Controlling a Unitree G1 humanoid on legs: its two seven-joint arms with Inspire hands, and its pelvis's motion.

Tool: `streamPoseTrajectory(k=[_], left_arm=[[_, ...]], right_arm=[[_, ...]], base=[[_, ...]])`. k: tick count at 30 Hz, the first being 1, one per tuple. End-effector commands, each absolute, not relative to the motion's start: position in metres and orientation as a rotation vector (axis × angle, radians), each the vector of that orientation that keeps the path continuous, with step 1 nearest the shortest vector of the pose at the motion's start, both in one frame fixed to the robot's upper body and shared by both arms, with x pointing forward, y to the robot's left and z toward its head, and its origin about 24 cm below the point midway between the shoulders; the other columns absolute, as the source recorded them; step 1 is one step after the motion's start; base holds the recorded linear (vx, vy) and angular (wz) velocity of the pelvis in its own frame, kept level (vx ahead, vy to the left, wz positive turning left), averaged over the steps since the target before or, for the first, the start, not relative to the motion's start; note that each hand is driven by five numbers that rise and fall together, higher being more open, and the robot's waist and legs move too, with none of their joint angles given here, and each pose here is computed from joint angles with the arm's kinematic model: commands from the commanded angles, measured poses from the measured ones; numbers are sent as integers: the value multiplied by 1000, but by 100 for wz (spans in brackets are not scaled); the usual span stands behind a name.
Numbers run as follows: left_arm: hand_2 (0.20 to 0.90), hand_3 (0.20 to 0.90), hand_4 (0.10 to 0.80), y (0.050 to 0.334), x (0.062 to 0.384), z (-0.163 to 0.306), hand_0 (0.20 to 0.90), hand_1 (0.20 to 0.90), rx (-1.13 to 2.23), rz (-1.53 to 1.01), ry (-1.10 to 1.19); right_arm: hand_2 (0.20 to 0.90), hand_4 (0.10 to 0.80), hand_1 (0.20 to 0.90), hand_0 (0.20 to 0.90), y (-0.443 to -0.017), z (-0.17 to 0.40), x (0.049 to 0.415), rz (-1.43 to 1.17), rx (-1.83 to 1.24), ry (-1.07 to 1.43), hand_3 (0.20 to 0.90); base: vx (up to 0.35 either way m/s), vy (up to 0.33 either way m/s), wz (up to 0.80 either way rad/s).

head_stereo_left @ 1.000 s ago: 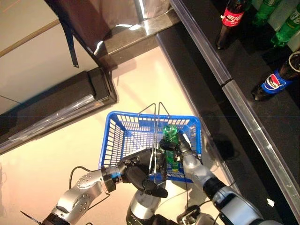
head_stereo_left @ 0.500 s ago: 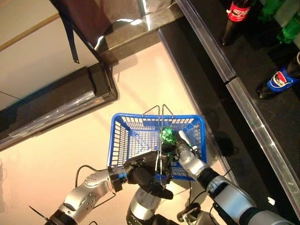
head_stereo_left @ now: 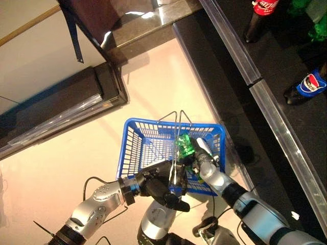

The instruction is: Pick up the drink and place into the basket.

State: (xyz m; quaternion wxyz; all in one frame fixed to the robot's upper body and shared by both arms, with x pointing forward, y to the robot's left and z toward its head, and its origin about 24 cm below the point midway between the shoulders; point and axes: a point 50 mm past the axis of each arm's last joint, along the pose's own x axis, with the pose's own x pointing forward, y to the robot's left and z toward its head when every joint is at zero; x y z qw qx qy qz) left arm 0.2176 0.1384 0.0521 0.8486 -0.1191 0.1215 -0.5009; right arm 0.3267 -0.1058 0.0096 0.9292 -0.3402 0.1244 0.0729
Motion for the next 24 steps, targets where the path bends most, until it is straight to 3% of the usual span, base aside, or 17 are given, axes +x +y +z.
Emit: streamPoseTrajectory(k=[1,24], left_arm=[[300,200,100,109,207,145,300,300,-347,-1330,-341],[300,200,100,164,208,108,300,300,-306,-871,-254]], right_arm=[[900,800,900,900,-78,86,345,126,-632,-119,900],[900,800,900,900,-136,143,256,277,-215,-464,900]], base=[[-59,3,-5],[-36,-4,-16]])
